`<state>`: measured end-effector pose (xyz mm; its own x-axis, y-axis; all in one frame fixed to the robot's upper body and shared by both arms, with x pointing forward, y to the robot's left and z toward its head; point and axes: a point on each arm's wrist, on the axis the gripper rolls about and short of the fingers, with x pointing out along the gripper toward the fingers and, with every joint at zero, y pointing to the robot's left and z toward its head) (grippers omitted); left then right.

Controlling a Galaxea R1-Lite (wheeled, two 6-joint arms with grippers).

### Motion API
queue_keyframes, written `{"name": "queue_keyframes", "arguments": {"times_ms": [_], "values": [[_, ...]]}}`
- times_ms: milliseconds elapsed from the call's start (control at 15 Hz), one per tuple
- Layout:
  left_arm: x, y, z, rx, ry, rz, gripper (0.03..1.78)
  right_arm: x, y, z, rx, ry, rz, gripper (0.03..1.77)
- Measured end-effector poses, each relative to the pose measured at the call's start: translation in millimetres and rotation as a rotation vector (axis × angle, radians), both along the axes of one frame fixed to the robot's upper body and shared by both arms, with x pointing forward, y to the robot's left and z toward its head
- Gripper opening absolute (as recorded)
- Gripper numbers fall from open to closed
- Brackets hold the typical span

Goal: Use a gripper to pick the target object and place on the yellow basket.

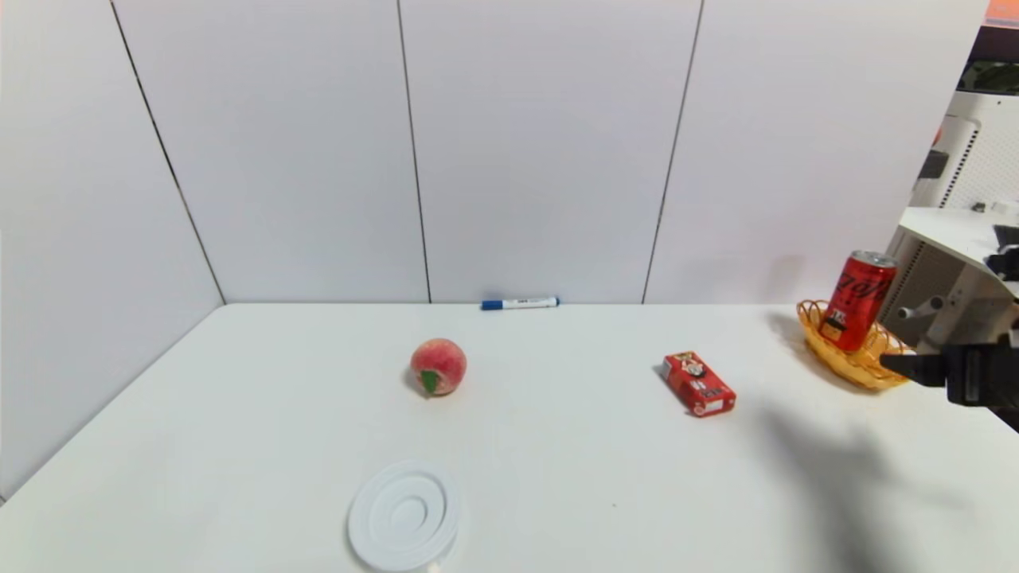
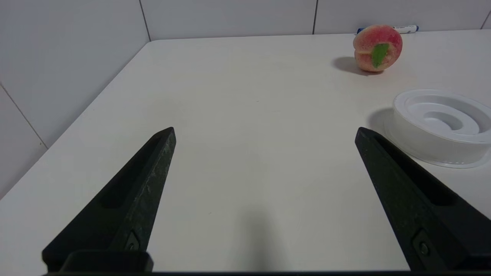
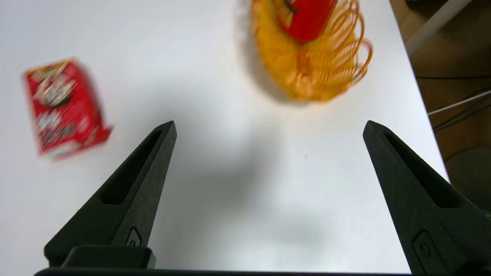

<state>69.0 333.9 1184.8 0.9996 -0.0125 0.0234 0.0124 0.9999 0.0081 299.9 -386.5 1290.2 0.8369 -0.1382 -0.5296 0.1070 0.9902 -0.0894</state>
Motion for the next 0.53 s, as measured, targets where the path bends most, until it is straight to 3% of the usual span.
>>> {"name": "queue_keyframes", "arguments": {"times_ms": [267,533], "values": [[0.0,0.0,0.0,0.0,0.0,0.0,1.69,-90.7,31.6,-16.5,-0.027,-0.088,0.062,1.69],[0.0,0.0,0.0,-0.001,0.0,0.0,1.69,-154.1,46.9,-43.9,-0.067,-0.212,0.103,1.69]]}}
